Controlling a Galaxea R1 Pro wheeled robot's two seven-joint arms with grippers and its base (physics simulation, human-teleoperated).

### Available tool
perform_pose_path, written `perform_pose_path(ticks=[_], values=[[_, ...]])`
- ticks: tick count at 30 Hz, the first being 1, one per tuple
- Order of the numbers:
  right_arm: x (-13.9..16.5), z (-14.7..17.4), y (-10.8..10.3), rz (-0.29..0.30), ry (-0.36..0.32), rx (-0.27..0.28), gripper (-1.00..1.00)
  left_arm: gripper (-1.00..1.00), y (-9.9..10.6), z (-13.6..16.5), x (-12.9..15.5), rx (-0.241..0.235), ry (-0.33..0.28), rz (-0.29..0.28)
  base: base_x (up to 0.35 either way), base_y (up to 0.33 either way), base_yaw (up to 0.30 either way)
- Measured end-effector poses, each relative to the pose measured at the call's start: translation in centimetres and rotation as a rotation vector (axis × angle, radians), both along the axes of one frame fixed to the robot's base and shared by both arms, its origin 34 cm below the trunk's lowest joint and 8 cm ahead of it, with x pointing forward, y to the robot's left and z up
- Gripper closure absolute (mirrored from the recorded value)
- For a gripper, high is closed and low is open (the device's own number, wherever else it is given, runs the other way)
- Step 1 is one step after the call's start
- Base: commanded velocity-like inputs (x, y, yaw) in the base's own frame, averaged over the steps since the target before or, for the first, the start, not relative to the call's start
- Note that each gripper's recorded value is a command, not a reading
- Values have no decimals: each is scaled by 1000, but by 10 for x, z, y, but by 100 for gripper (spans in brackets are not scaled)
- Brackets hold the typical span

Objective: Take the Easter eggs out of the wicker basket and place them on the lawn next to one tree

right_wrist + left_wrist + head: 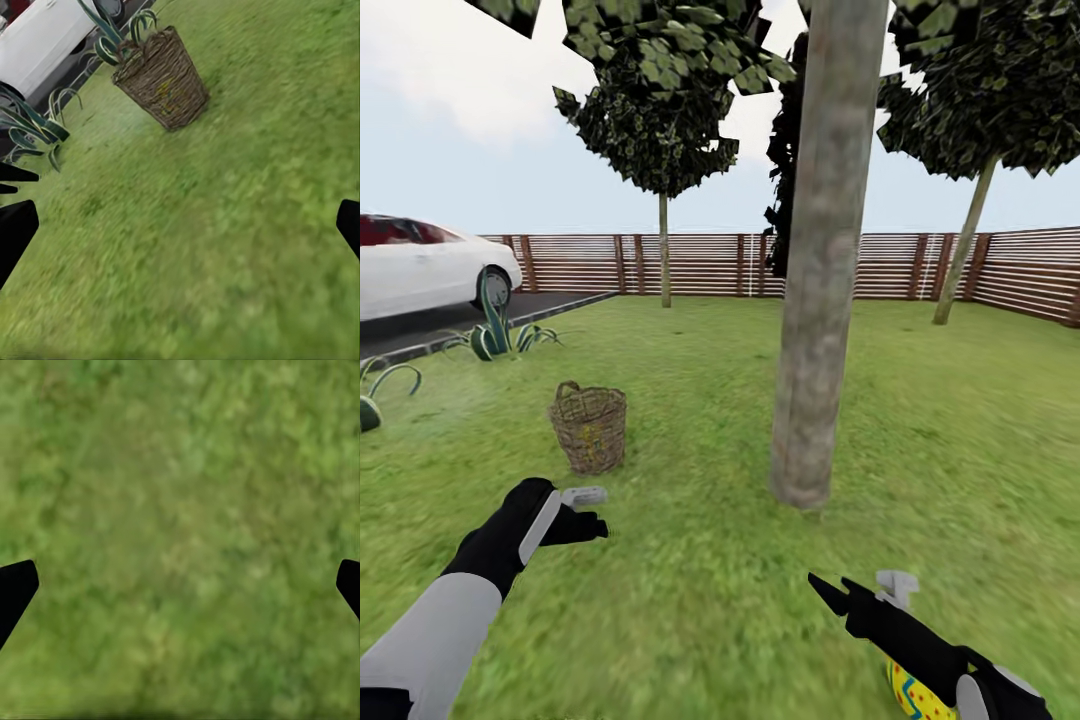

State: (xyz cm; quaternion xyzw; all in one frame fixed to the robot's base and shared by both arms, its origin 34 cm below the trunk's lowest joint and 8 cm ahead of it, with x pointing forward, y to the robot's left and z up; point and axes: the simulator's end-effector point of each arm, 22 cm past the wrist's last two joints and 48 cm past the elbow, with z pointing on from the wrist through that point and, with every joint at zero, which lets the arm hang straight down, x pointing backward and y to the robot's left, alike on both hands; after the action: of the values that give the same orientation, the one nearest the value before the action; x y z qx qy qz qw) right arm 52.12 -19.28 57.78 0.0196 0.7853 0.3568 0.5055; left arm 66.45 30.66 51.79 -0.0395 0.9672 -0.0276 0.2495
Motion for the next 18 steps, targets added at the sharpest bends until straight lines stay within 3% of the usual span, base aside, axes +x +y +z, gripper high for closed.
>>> perform_pose_path(ticks=[18], values=[[11,40,0,-2,2,0,-100,-100,-2,40,10,0,1,-3,0,0,280]])
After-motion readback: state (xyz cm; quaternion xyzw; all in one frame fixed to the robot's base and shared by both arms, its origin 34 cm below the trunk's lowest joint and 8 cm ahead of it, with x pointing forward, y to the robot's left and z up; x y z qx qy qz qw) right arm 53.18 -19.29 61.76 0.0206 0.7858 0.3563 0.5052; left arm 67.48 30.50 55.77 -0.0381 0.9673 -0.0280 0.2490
